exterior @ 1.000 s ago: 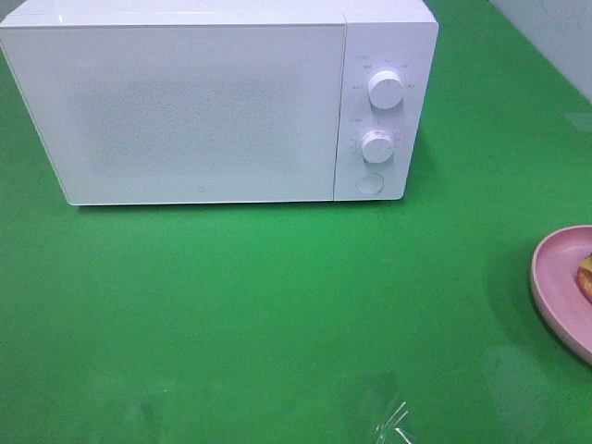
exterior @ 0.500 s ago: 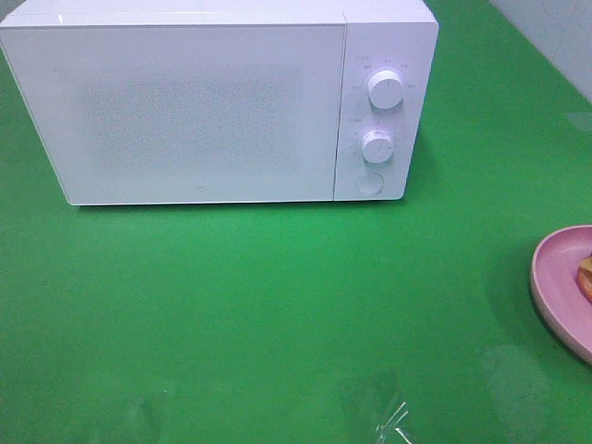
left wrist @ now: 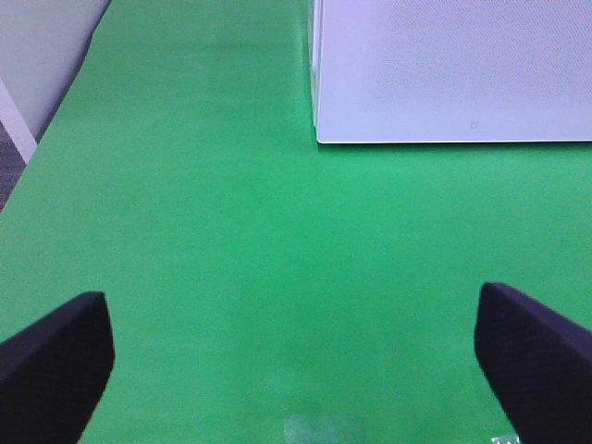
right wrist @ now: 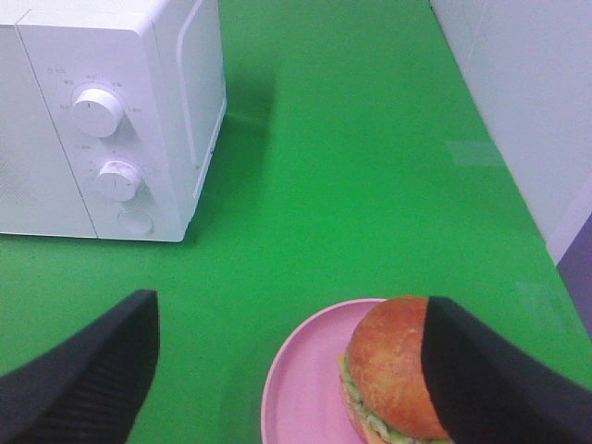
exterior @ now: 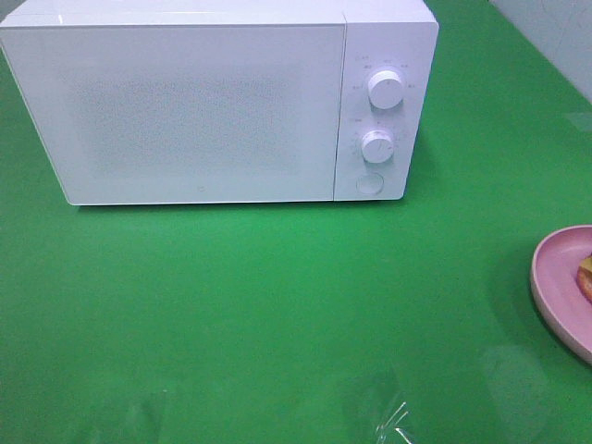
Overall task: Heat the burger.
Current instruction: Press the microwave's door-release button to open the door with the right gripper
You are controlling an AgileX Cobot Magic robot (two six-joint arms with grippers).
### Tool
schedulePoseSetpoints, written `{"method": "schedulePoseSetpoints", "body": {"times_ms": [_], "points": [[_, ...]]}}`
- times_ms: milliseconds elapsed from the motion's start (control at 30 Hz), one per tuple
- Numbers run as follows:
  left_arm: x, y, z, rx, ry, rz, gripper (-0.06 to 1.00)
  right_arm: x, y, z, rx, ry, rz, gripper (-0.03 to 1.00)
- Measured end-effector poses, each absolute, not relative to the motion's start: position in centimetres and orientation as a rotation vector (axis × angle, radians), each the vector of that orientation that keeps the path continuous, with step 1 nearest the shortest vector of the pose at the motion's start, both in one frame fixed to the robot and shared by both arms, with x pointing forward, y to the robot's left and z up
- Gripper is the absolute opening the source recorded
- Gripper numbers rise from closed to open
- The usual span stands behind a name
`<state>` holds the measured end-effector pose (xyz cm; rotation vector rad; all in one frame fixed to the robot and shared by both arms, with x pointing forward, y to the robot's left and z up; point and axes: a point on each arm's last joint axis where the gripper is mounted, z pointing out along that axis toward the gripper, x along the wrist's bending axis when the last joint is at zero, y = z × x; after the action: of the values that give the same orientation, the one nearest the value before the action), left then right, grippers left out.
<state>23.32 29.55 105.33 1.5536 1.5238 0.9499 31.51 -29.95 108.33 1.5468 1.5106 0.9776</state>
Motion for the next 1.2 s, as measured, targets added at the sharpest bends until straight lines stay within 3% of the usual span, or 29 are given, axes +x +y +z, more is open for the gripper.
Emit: {"method": "schedulePoseSetpoints", "body": {"times_ms": [667,1200], "points": [[23.3,29.5,105.3,1.553,1.523,0.949,0.98,37.9,-28.9,106.9,1.565,1.599,0.942,0.75],[23.3,29.5,105.3,1.553,1.523,0.949,0.98,41.4,-27.6,103.5,1.363,1.499,1.185,0.75]]}}
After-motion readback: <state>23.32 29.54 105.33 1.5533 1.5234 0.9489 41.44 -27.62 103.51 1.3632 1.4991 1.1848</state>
